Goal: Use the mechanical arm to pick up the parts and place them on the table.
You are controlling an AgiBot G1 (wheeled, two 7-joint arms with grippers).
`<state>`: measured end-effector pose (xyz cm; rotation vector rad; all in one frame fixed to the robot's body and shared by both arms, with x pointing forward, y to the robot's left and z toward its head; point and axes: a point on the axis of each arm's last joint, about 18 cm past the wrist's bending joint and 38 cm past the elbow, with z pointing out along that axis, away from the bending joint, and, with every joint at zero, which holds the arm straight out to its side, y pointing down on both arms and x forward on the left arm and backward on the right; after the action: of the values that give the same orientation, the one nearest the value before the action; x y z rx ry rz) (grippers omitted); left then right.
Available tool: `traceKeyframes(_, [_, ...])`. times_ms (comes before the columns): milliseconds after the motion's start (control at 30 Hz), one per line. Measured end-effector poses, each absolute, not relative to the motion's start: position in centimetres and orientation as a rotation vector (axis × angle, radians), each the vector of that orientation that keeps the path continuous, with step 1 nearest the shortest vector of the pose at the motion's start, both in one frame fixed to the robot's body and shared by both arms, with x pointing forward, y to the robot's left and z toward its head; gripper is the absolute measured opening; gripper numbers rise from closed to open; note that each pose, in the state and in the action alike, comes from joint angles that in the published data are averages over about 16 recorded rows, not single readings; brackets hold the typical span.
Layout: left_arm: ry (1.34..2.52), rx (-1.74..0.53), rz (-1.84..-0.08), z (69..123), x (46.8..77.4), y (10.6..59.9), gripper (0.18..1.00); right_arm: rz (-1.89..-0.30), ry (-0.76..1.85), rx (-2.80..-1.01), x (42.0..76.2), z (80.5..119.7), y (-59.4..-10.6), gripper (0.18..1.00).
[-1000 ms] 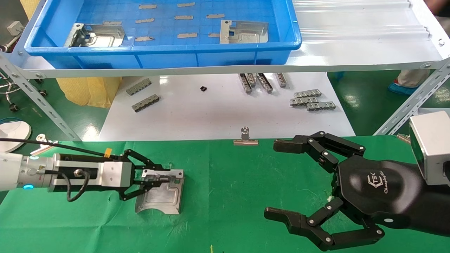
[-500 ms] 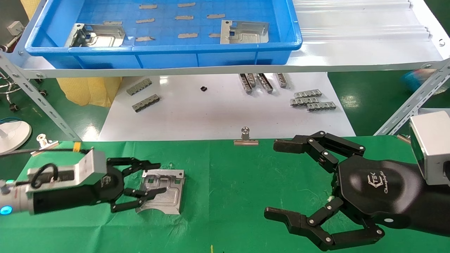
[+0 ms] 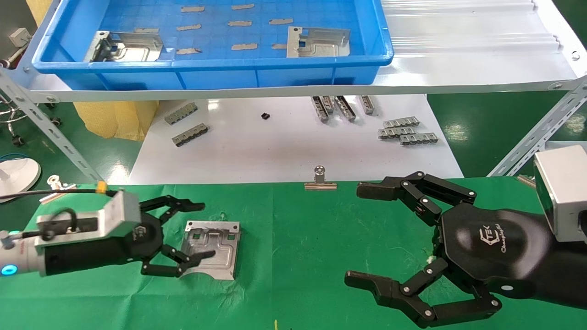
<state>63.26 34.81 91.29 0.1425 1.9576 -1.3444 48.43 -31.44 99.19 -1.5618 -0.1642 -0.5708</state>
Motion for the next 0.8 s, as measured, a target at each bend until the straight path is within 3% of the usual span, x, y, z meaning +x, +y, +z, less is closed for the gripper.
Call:
traceKeyframes(433, [1.903, 0.144, -1.460, 93.1, 61.7, 34.2, 0.982, -0.571, -0.164, -1.562, 48.4, 99.2, -31.4, 1.000])
traceKeyframes(800, [1.868, 0.158, -1.561, 95.0, 59.3, 33.5, 1.001, -0.571, -0.164, -1.562, 48.4, 99.2, -31.4, 1.000])
